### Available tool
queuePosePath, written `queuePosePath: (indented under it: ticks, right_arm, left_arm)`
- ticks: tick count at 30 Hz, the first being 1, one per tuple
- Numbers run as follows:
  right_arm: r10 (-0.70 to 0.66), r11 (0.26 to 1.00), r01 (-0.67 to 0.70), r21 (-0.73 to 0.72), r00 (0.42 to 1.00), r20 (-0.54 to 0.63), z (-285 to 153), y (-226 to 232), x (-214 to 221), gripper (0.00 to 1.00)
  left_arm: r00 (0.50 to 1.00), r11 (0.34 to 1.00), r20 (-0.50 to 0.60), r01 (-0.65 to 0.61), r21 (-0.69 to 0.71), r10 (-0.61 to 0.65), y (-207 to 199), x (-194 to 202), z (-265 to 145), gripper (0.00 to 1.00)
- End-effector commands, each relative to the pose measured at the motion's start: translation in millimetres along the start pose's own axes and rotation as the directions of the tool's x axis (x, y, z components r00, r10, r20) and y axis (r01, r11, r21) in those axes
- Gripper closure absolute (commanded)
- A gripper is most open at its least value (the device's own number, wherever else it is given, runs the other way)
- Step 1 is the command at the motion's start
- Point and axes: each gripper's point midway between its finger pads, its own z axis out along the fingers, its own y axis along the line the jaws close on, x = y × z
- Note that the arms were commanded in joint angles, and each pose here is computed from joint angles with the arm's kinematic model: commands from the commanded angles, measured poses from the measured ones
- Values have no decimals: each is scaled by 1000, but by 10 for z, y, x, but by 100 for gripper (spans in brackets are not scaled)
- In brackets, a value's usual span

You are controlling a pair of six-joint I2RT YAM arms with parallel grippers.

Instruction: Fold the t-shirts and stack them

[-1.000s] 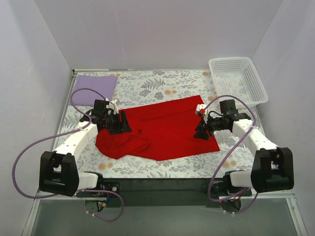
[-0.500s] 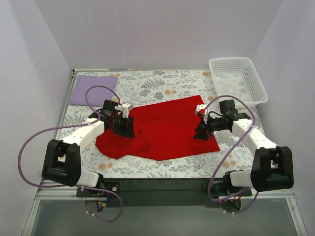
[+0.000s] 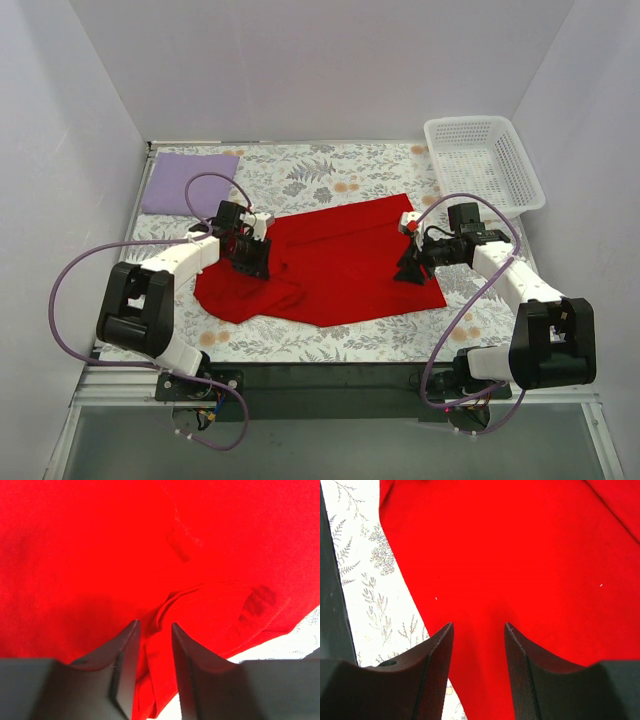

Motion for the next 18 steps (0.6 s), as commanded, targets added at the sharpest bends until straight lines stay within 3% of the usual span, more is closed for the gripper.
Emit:
queuePosePath:
  ticks: [1,3,7,13,18]
  right_arm:
    - [-13,1000,13,-14,1000,26,-30,3,-92,48]
    - [-10,1000,10,-11,1000,30,-42,-4,-93,48]
    - [-8,1000,8,-8,999,31,-50,-10,-90,48]
    - [-47,999,47,11,999,-22,-71,-39,24,48]
    - [-200,980,200,-20,958,-204,-238,35,357,48]
  left_arm:
    - [998,999,48,-46,14,46,-43,-201,-35,71]
    - [998,999,46,-48,22,46,-59,-196,-27,76]
    - [998,998,52,-50,39,48,-93,-203,-42,100]
    - [991,996,117,-76,55,69,-225,-273,-281,100]
    - [972,990,207,-124,69,107,-376,-302,-566,100]
